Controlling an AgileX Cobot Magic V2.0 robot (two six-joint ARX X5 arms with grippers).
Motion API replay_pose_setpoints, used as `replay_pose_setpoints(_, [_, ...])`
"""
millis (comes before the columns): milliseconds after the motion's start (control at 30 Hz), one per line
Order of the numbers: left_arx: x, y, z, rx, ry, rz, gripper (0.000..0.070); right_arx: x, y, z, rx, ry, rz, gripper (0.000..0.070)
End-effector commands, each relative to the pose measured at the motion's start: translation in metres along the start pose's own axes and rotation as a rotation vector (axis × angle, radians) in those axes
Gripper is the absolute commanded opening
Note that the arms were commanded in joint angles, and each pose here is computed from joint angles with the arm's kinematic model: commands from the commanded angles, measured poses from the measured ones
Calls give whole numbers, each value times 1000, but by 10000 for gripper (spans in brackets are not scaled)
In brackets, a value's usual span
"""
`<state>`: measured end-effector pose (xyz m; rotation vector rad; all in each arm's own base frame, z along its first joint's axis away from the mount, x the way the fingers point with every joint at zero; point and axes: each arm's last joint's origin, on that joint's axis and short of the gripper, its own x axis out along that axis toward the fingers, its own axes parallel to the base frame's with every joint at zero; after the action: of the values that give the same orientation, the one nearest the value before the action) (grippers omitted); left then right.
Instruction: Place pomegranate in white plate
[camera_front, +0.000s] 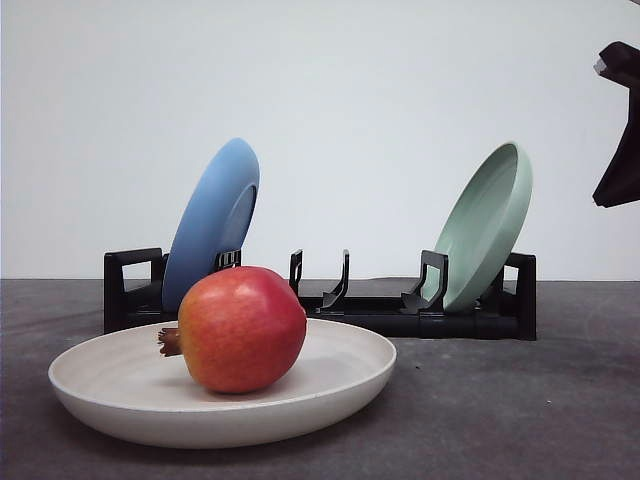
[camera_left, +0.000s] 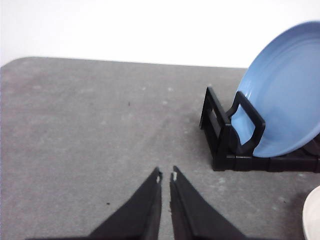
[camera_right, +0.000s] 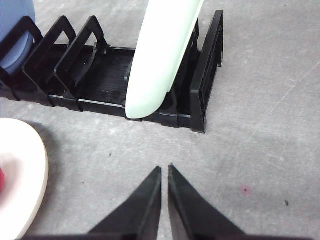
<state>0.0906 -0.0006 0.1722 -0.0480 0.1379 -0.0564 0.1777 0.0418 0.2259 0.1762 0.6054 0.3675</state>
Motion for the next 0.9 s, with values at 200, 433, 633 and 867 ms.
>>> replay_pose_setpoints(200, [8, 2, -22, 30, 34, 3, 6, 1, 1, 2, -7, -8, 4, 17])
replay_pose_setpoints(433, [8, 1, -21, 45, 34, -6, 6, 1, 1, 2, -7, -8, 4, 17])
replay_pose_setpoints(633, [8, 1, -21, 45, 36, -6, 6, 1, 1, 2, -7, -8, 4, 17])
replay_pose_setpoints(867, [8, 1, -21, 45, 36, -6, 6, 1, 1, 2, -7, -8, 4, 16])
